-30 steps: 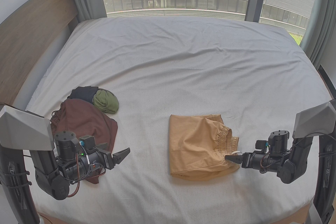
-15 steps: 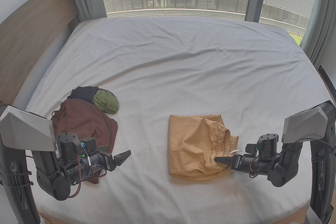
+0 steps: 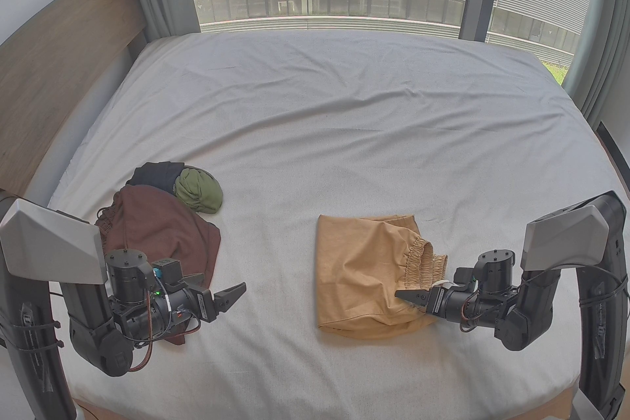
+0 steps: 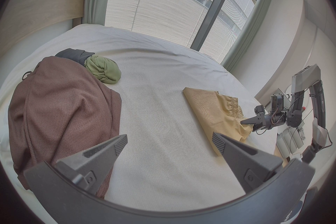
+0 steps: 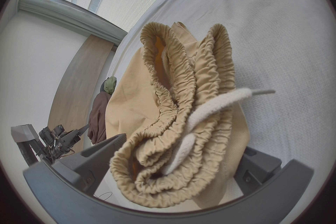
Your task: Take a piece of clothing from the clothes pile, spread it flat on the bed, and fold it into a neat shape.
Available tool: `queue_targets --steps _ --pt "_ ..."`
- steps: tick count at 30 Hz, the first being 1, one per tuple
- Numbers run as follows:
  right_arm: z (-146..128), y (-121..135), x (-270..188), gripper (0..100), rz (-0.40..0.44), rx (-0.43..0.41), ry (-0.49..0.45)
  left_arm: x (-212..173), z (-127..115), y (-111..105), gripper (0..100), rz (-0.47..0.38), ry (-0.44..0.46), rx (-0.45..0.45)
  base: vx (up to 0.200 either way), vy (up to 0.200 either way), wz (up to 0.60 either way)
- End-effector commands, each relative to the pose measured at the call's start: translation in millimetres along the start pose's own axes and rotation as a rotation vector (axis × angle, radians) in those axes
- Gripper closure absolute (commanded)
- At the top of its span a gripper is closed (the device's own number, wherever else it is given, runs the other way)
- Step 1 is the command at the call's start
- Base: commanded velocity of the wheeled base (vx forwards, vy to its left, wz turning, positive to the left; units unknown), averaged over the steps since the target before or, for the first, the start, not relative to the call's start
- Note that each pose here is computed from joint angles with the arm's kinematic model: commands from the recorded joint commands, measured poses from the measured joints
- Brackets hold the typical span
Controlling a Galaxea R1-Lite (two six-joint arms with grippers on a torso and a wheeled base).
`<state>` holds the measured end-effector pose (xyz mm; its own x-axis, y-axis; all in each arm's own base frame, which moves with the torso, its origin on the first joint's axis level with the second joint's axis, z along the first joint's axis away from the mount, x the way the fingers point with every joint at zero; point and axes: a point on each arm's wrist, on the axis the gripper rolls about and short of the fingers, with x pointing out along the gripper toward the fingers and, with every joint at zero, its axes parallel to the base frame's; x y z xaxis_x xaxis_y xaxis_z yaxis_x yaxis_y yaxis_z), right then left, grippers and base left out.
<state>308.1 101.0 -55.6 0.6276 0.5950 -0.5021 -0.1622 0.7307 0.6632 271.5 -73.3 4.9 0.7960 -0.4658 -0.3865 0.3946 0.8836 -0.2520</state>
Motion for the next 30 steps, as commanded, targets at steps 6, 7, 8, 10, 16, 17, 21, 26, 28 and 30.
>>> queue_targets --steps 6,7,8,10,16,17,21,26,28,30 --pt "1.5 2.5 3.8 0 0.018 -0.006 -0.02 1.3 -2.2 -0.5 0 -0.003 0.008 -0.001 0.0 0.0 0.0" --pt "0.8 1.3 5.1 0 0.018 -0.006 -0.02 1.3 -2.2 -0.5 0 -0.003 0.008 -0.001 0.0 0.0 0.0" --pt "-3.5 -1.8 10.1 0 0.02 -0.009 -0.019 1.3 -2.2 -0.5 0 -0.003 0.008 -0.001 0.0 0.0 0.0" --pt "-5.7 -1.7 13.5 0 0.03 -0.018 -0.025 1.2 -2.2 -0.1 0 -0.001 0.007 -0.002 0.0 0.0 0.0" --pt "-5.4 -2.0 15.3 0 0.028 -0.017 -0.035 2.1 -1.0 0.5 0 -0.001 0.001 -0.001 0.0 0.0 0.0" --pt "-5.4 -2.0 15.3 0 0.028 -0.017 -0.035 2.0 -0.9 0.9 0 0.0 0.001 -0.001 0.0 0.0 0.0" --pt "-5.2 -1.9 15.3 100 0.029 -0.018 -0.037 1.8 -0.8 1.7 0 0.003 0.0 -0.002 0.0 0.0 0.0" --pt "-5.3 -1.8 15.0 100 0.031 -0.018 -0.037 1.9 -1.1 1.8 0 0.003 0.001 -0.003 0.0 0.0 0.0" --pt "-4.6 -0.7 14.1 100 0.042 -0.023 -0.044 1.7 -0.7 2.1 0 0.005 -0.001 -0.003 0.0 0.0 0.0" --pt "-2.9 2.1 12.8 100 0.068 -0.039 -0.069 1.5 -0.3 2.0 0 0.004 -0.002 -0.003 0.0 0.0 0.0"
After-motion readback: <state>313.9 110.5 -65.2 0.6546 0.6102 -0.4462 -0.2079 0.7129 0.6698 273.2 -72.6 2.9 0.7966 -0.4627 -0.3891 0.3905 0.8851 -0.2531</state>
